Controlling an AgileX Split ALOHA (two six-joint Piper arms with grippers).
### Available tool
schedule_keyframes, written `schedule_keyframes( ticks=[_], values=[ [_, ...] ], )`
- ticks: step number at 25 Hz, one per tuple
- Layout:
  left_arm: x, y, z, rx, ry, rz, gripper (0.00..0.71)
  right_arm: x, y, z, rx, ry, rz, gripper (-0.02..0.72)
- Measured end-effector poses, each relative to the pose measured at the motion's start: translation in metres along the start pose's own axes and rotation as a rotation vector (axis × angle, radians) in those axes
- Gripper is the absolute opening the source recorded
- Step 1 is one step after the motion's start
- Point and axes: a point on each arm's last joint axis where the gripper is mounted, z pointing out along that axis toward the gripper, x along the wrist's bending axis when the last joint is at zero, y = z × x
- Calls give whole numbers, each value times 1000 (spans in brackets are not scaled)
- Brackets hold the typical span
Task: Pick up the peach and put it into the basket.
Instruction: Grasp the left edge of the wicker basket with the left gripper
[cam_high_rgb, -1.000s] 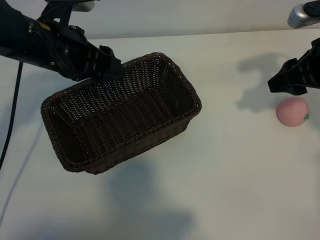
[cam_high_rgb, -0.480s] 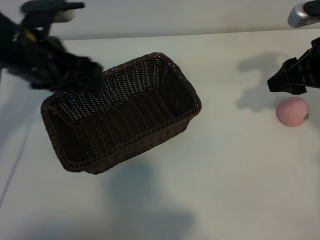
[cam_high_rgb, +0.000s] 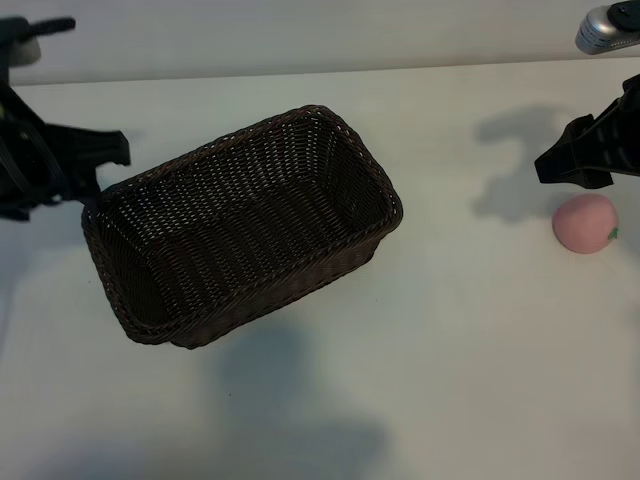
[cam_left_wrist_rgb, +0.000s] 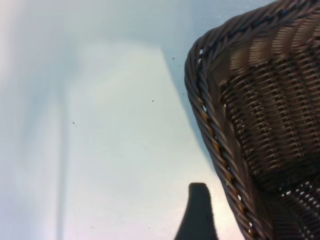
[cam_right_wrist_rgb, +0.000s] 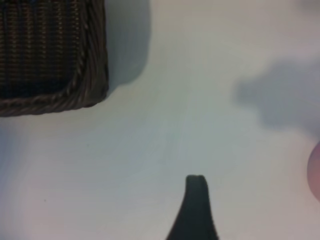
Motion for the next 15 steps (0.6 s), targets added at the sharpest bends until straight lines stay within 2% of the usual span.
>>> schedule_keyframes(
  ticks=[6, 10, 15],
  values=[
    [4, -23, 44, 29, -3, -69, 592, 0, 0, 0, 0, 1, 1, 584],
    [0, -22, 63, 46, -28, -97, 592, 0, 0, 0, 0, 1, 1, 584],
    [-5, -22, 81, 101, -23, -119, 592, 0, 0, 0, 1, 2, 1, 584]
  ],
)
